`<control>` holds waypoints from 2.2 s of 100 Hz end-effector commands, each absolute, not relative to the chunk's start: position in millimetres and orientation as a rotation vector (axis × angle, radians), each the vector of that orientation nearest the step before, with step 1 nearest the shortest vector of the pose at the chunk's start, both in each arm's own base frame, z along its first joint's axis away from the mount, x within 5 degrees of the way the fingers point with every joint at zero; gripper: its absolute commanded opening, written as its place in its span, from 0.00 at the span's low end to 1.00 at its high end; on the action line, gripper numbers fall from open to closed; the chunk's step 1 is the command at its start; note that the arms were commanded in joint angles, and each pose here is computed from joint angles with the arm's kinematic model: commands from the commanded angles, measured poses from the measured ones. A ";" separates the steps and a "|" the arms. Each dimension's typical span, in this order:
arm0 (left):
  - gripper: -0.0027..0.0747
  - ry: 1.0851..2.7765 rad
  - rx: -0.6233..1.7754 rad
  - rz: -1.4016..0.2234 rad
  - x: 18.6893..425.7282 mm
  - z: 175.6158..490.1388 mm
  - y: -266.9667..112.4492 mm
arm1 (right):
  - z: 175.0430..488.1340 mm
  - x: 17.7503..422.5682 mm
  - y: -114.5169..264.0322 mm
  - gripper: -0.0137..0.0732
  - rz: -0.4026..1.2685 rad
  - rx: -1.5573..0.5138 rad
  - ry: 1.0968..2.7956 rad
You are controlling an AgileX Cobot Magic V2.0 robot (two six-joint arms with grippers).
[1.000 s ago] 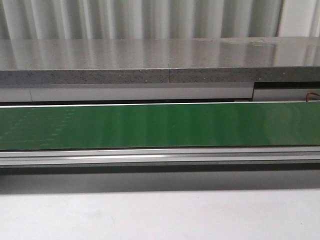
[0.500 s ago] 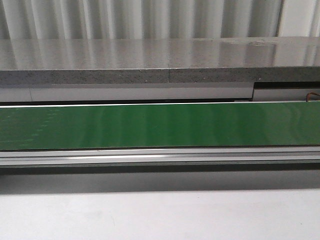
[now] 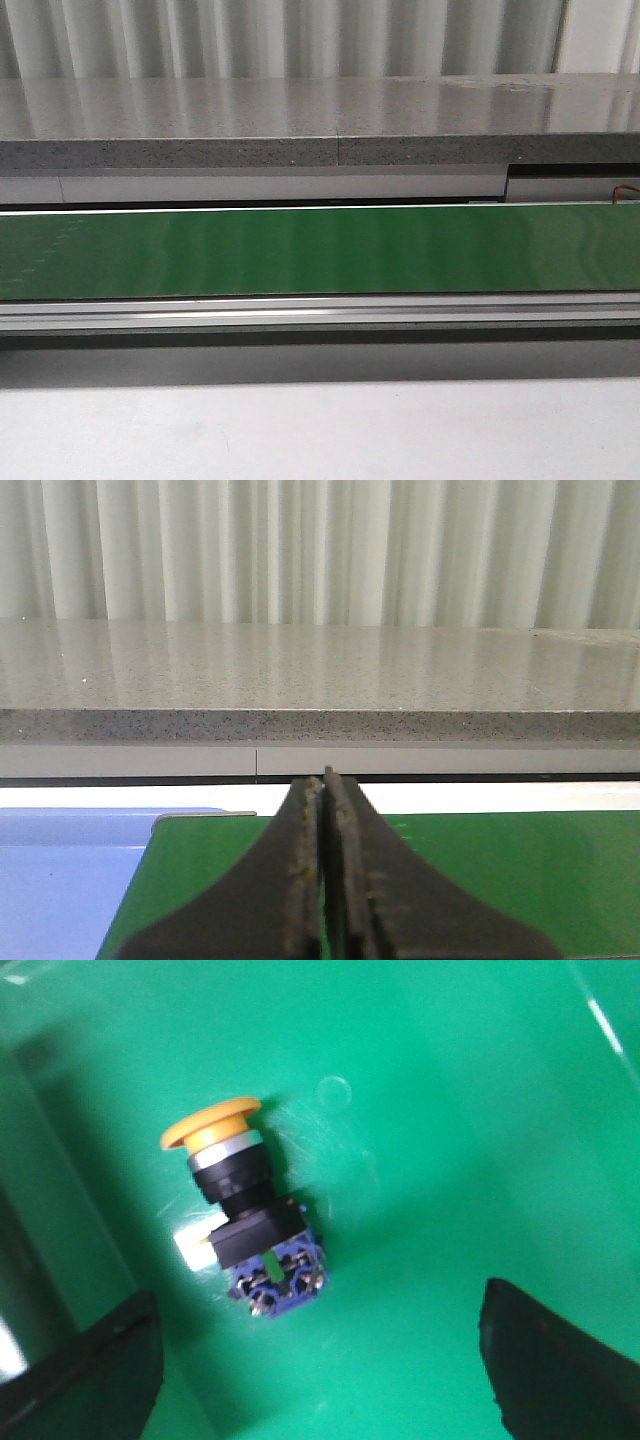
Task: Move button from right to left
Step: 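Close the right gripper on the yellow button's black body and lift, then carry the button over the belt, lower it and open the right gripper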
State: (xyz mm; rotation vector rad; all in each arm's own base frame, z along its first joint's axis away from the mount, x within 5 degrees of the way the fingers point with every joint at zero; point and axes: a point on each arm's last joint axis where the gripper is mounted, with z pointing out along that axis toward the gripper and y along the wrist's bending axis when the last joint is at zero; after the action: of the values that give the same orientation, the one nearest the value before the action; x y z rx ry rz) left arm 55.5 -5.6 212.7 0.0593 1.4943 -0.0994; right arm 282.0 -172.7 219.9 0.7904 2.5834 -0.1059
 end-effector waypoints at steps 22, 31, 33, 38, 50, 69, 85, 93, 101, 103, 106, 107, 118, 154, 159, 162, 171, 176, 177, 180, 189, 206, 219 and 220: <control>0.01 1.404 0.053 -0.106 52.8 213.2 -5.4 | 209.9 299.6 -185.7 0.89 -0.138 0.723 2.556; 0.01 1.404 0.053 -0.106 52.8 213.2 -5.4 | 203.2 303.2 -187.5 0.89 -0.143 0.700 2.562; 0.01 1.404 0.053 -0.106 52.8 213.2 -5.4 | 201.9 304.0 -188.0 0.89 -0.143 0.696 2.563; 0.01 1.404 0.053 -0.106 52.8 213.2 -5.4 | 200.0 306.4 -188.9 0.89 -0.138 0.692 2.560; 0.01 1.404 0.053 -0.106 52.8 213.2 -5.4 | 194.9 312.7 -191.7 0.89 -0.119 0.697 2.566; 0.01 1.404 0.053 -0.106 52.8 213.2 -5.4 | 182.0 319.5 -192.9 0.89 -0.073 0.700 2.595; 0.01 1.404 0.053 -0.106 52.8 213.2 -5.4 | 179.6 320.4 -192.8 0.68 -0.059 0.715 2.594; 0.01 1.404 0.053 -0.106 52.8 213.2 -5.4 | 179.7 320.8 -192.6 0.49 -0.053 0.722 2.588; 0.01 1.404 0.053 -0.106 52.8 213.2 -5.4 | 180.6 321.6 -192.3 0.35 -0.040 0.733 2.581; 0.01 1.404 0.053 -0.106 52.8 213.2 -5.4 | 181.3 321.9 -192.2 0.33 -0.035 0.736 2.582; 0.01 1.404 0.053 -0.106 52.8 213.2 -5.4 | 182.5 322.3 -192.1 0.32 -0.028 0.738 2.587; 0.01 1.404 0.053 -0.106 52.8 213.2 -5.4 | 183.3 322.7 -192.3 0.32 -0.028 0.737 2.588; 0.01 1.404 0.053 -0.106 52.8 213.2 -5.4 | 194.7 323.4 -191.5 0.32 -0.011 0.736 2.586; 0.01 1.404 0.053 -0.106 52.8 213.2 -5.4 | 280.9 313.0 -140.9 0.32 0.077 0.588 2.429; 0.01 1.404 0.053 -0.106 52.8 213.2 -5.4 | 285.8 316.1 -126.3 0.32 0.095 0.531 2.434; 0.01 1.404 0.053 -0.106 52.8 213.2 -5.4 | 286.3 318.2 -118.1 0.32 0.108 0.500 2.445; 0.01 1.404 0.053 -0.106 52.8 213.2 -5.4 | 282.5 324.0 -90.7 0.32 0.160 0.404 2.504; 0.01 1.404 0.053 -0.106 52.8 213.2 -5.4 | 278.3 325.4 -76.4 0.32 0.183 0.356 2.532; 0.01 1.404 0.053 -0.106 52.8 213.2 -5.4 | 277.3 325.9 -72.4 0.32 0.189 0.342 2.538; 0.01 1.404 0.053 -0.106 52.8 213.2 -5.4 | 275.1 326.7 -64.8 0.32 0.200 0.318 2.546; 0.01 1.404 0.053 -0.106 52.8 213.2 -5.4 | 269.7 328.6 -45.1 0.32 0.220 0.250 2.559; 0.01 1.404 0.053 -0.106 52.8 213.2 -5.4 | 264.3 328.4 -29.0 0.32 0.238 0.193 2.578; 0.01 1.404 0.053 -0.106 52.8 213.2 -5.4 | 261.4 327.1 -28.0 0.33 0.248 0.197 2.596; 0.01 1.404 0.053 -0.106 52.8 213.2 -5.4 | 261.4 327.1 -28.0 0.33 0.248 0.197 2.596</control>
State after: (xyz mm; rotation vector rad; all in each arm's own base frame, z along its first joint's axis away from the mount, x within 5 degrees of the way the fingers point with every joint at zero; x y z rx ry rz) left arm 55.5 -5.6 212.7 0.0593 1.4943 -0.0994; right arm 327.1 -28.2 240.8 0.2090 2.6814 0.2508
